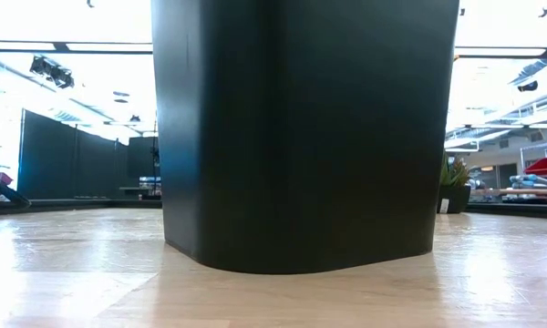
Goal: Place trash/remove bag and relplace
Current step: Close the light blue trash bag
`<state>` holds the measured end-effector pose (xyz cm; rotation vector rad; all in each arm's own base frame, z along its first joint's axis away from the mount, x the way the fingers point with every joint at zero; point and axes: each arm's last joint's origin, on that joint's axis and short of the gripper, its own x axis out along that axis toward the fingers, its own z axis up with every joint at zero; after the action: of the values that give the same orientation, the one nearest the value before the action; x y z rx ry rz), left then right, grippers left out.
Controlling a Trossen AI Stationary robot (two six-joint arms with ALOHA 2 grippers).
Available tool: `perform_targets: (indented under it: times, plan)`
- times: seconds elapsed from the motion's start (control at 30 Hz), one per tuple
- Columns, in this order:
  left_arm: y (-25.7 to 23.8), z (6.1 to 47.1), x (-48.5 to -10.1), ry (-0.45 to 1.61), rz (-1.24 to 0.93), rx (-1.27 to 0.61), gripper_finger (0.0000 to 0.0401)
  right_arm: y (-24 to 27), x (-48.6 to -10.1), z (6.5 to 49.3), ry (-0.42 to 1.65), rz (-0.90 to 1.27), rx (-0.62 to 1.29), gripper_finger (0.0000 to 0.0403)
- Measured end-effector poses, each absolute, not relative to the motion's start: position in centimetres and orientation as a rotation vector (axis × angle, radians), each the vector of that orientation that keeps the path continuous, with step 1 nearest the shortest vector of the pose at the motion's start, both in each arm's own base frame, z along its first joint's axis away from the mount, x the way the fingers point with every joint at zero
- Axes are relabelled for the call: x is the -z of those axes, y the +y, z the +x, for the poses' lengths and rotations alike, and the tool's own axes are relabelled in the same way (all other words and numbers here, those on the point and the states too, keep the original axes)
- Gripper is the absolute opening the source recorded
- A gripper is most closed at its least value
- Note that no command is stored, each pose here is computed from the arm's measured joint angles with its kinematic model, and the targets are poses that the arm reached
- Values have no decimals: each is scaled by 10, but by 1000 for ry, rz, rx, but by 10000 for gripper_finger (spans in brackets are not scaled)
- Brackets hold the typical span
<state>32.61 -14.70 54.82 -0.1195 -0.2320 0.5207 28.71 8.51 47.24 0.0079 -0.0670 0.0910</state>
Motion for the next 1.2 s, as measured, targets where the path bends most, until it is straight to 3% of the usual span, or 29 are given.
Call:
perform_targets:
  times: [0.17,0.93,1.2]
  plan:
    - [-149,321,-556,-281,-105,-546,0,86,-471,287,-48,9,-96,2]
    - [-146,298,-581,-396,-105,-542,0,89,-434,294,265,57,-176,0]
    - [-149,299,-579,-367,-62,-539,0,88,-453,289,107,50,-169,20]
